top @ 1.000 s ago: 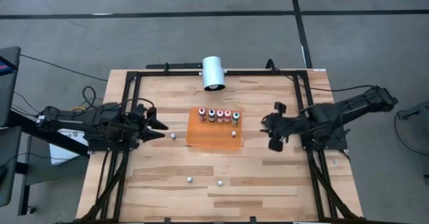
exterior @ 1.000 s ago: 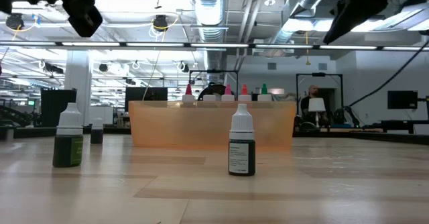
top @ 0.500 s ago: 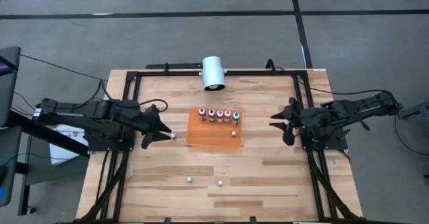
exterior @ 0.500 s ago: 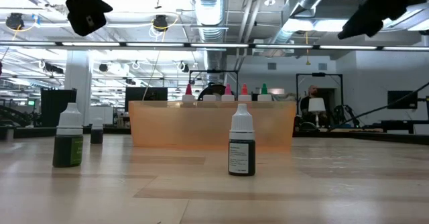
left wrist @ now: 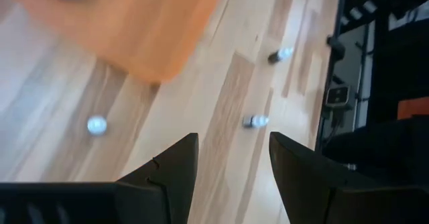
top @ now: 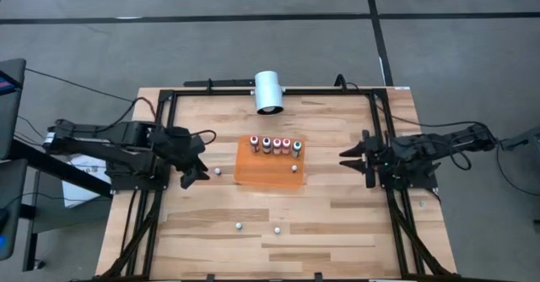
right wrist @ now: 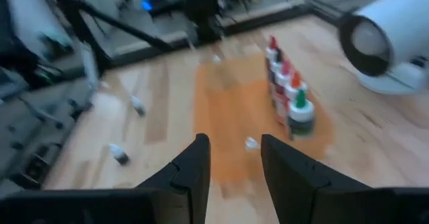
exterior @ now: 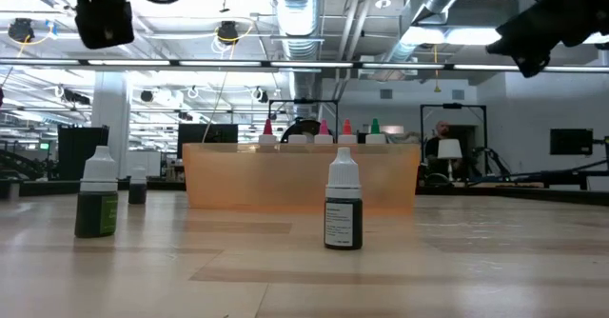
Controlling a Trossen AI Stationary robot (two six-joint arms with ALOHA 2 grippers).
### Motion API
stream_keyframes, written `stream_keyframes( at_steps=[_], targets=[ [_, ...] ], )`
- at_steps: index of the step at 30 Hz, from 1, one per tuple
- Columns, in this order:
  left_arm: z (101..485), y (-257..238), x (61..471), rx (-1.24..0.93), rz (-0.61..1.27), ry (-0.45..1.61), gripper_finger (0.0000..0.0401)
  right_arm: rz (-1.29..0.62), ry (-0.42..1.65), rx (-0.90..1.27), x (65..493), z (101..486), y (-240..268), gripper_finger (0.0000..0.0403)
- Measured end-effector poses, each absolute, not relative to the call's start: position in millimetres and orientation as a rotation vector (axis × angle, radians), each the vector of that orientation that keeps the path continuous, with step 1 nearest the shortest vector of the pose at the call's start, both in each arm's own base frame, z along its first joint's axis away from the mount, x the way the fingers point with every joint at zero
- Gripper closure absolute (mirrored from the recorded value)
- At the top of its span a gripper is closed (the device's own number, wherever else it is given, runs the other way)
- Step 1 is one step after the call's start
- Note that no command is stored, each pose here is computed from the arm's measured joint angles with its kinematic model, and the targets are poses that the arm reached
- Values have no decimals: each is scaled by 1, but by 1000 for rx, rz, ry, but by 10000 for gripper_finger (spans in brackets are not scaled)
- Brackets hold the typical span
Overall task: Pick & Place food coloring
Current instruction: Put the small purple food coloring bottle into the orange bin
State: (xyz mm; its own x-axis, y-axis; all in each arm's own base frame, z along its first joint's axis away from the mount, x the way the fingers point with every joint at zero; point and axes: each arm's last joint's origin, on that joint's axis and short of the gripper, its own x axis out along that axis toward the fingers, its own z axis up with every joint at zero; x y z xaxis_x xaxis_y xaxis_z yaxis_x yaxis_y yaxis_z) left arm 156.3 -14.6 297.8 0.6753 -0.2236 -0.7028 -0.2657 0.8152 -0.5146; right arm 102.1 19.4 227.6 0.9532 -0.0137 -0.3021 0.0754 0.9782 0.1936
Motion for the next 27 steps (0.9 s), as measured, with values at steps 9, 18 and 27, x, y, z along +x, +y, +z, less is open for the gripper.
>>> stream_keyframes(
  at_steps=[9, 18, 27],
  targets=[
    [282, -15, 166, -651, 73, 994, 225, 21, 125, 259, 98, 213, 19, 300],
    [270, -5, 167, -681, 240, 1080, 225, 27, 87, 296, 94, 198, 19, 307],
    [257, 2, 180, -608, 355, 1123, 225, -7, 131, 298, 95, 191, 18, 307]
  ],
)
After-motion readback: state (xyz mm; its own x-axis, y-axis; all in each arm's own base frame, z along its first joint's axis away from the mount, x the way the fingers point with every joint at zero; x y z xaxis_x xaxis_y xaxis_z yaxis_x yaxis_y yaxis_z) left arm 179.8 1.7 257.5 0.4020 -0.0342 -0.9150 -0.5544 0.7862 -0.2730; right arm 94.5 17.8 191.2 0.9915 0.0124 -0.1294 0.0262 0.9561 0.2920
